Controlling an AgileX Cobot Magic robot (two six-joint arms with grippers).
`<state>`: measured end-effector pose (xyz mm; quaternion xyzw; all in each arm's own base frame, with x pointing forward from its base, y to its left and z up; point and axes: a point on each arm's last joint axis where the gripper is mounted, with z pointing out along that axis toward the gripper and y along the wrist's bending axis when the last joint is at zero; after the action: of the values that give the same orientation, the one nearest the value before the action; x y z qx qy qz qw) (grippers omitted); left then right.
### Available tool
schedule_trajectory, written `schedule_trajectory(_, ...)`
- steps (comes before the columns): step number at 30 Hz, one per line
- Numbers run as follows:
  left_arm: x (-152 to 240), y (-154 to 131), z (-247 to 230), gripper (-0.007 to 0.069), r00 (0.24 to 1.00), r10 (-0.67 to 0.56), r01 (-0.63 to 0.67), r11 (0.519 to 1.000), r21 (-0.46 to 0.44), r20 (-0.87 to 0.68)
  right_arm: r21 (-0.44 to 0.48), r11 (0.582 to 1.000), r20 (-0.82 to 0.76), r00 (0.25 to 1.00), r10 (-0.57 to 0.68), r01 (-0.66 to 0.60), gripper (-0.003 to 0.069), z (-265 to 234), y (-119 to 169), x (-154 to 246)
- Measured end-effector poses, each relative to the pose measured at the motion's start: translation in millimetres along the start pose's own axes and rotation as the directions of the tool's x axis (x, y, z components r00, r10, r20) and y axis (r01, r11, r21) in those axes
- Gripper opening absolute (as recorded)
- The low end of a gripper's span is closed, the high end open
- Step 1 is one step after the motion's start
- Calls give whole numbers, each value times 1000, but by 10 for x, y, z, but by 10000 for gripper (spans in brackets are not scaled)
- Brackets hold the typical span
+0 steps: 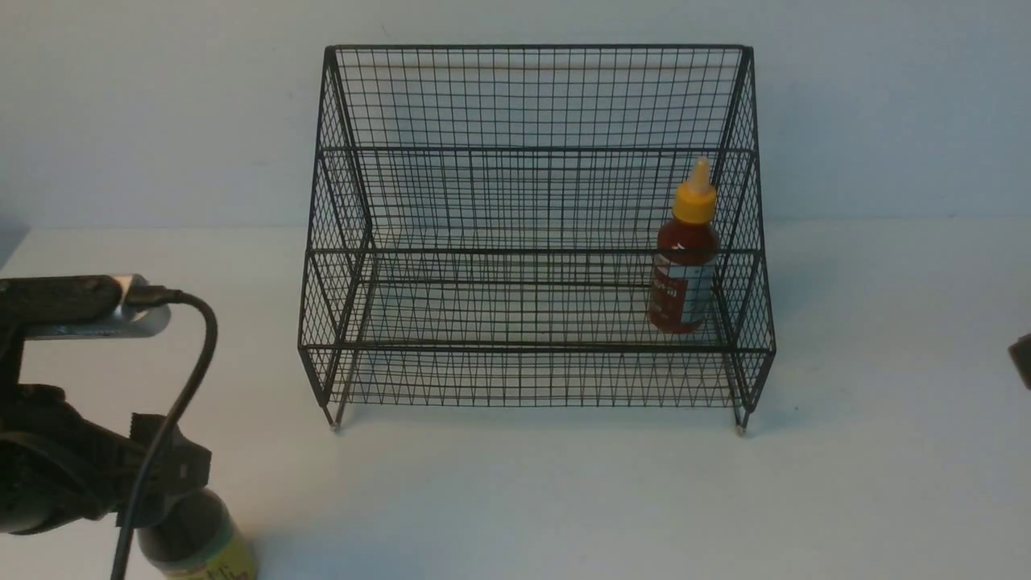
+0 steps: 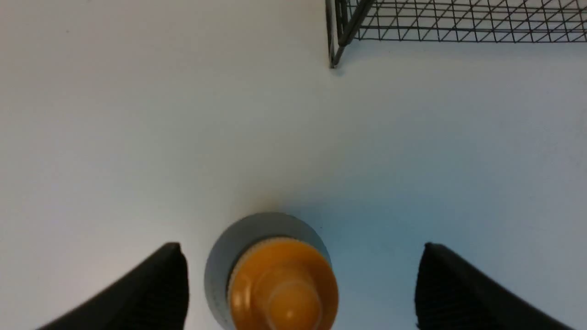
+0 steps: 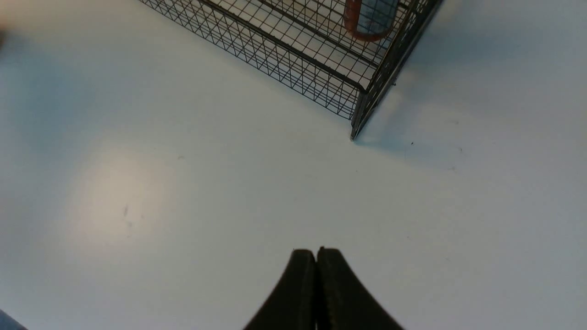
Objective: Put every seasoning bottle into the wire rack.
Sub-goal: Use the left arm to grab the condiment bottle closest to it
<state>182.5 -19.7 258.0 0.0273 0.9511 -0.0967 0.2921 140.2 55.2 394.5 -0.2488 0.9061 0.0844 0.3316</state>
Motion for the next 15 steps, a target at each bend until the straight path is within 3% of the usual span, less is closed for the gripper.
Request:
schedule_trajectory(4, -4, 14, 101, 521, 999, 15, -15, 1000, 7, -42, 0, 1000, 0, 1000, 0, 0, -15, 0, 0, 0)
schedule_trajectory(8, -3, 27, 125, 301, 998, 28, -28, 1000, -1, -54, -1, 1000, 0, 1000, 0, 0, -15, 0, 1, 0)
schedule_trajectory(15, -39, 3, 17, 290, 993, 64, -64, 998, 4, -102, -1, 1000, 0, 1000, -1, 1, -15, 0, 1, 0)
